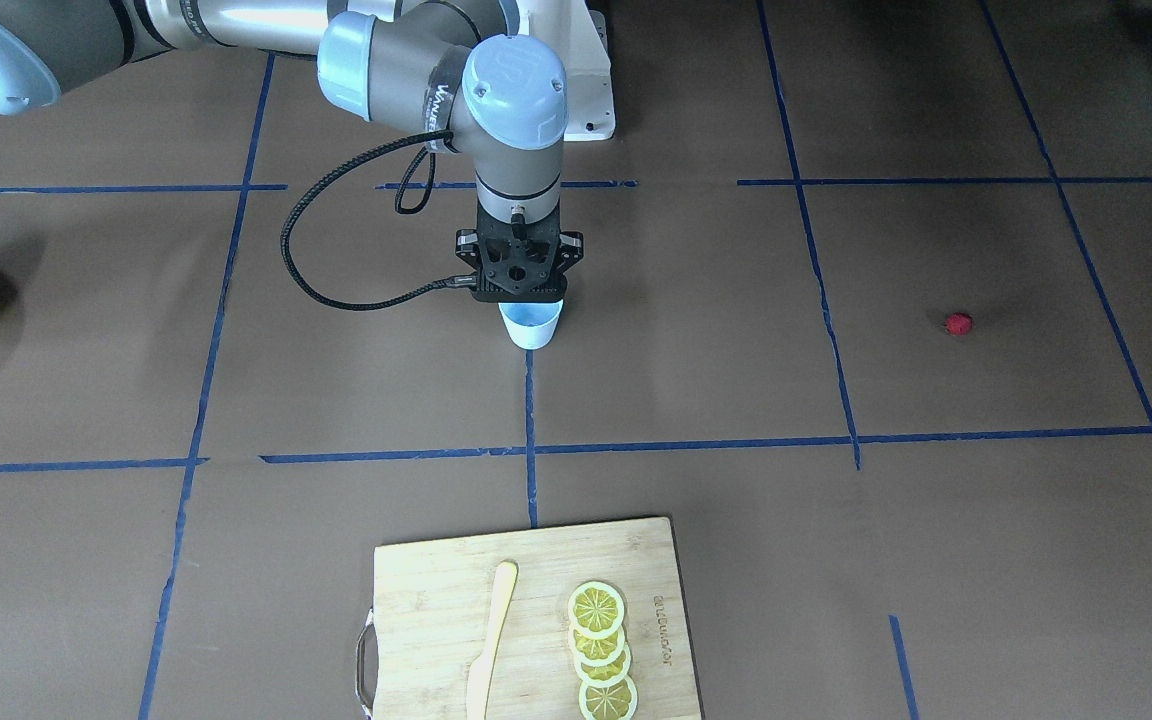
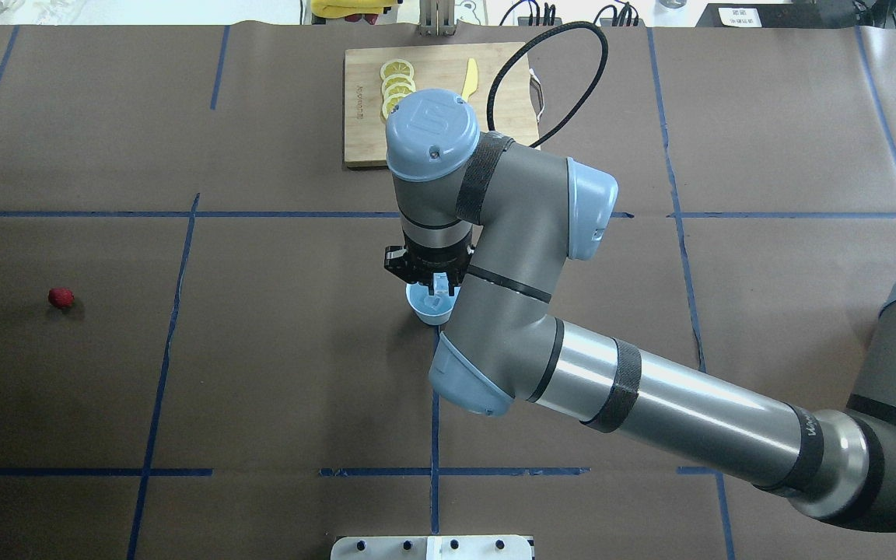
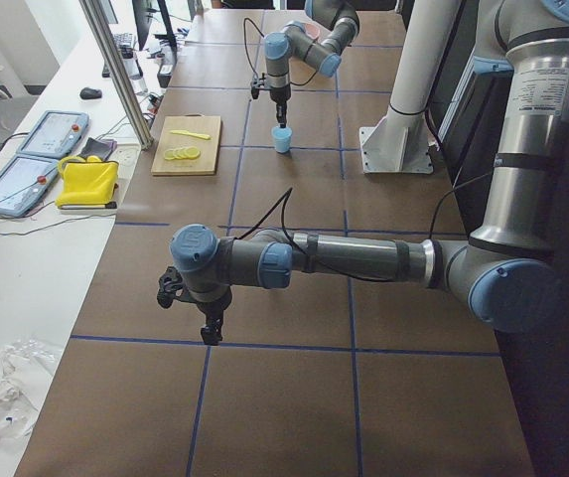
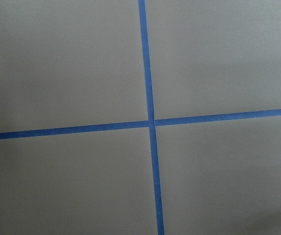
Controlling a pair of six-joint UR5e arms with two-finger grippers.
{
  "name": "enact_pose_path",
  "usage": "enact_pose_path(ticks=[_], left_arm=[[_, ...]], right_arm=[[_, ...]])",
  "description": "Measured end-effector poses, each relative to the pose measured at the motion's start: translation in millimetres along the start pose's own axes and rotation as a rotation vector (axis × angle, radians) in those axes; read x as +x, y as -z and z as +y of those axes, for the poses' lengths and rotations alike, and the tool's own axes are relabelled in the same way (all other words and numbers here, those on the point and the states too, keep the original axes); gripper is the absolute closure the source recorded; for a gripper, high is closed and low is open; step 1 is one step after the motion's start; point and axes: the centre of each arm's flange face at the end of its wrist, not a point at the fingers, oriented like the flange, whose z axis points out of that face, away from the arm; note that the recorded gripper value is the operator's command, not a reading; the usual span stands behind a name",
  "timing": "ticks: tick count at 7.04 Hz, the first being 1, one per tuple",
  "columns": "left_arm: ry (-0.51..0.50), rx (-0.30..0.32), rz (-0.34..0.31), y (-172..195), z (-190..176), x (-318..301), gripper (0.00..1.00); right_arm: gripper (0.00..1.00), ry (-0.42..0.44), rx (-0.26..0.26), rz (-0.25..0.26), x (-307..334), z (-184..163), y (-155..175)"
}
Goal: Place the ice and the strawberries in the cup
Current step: 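Open the right gripper to drop the ice cube into the cup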
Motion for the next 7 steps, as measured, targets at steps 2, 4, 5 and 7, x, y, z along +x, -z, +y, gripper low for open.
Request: enact_pose_path(ticks=[2,4,5,7], left_arm=[[-0.001,-0.002,0.001,-1.0,0.0,-0.1,0.0],[0.0,-0.004,0.001,-1.9,0.2,-0.9,0.0],[0.0,-0.004,0.001,-2.3,0.3,-1.2,0.0],[0.002,-0.007,0.001,-3.5,0.1,-0.3,0.0]], right_arm=[[0.26,0.003,0.002,-0.005,-2.5,0.6,1.9],[0.14,0.006,0.005,-0.008,-3.7,1.5,3.1],[0.04,0.006,0.005,-0.009,-4.0,1.7,3.6],[0.0,0.005,0.012,-0.018,-2.6,-0.3,10.5]])
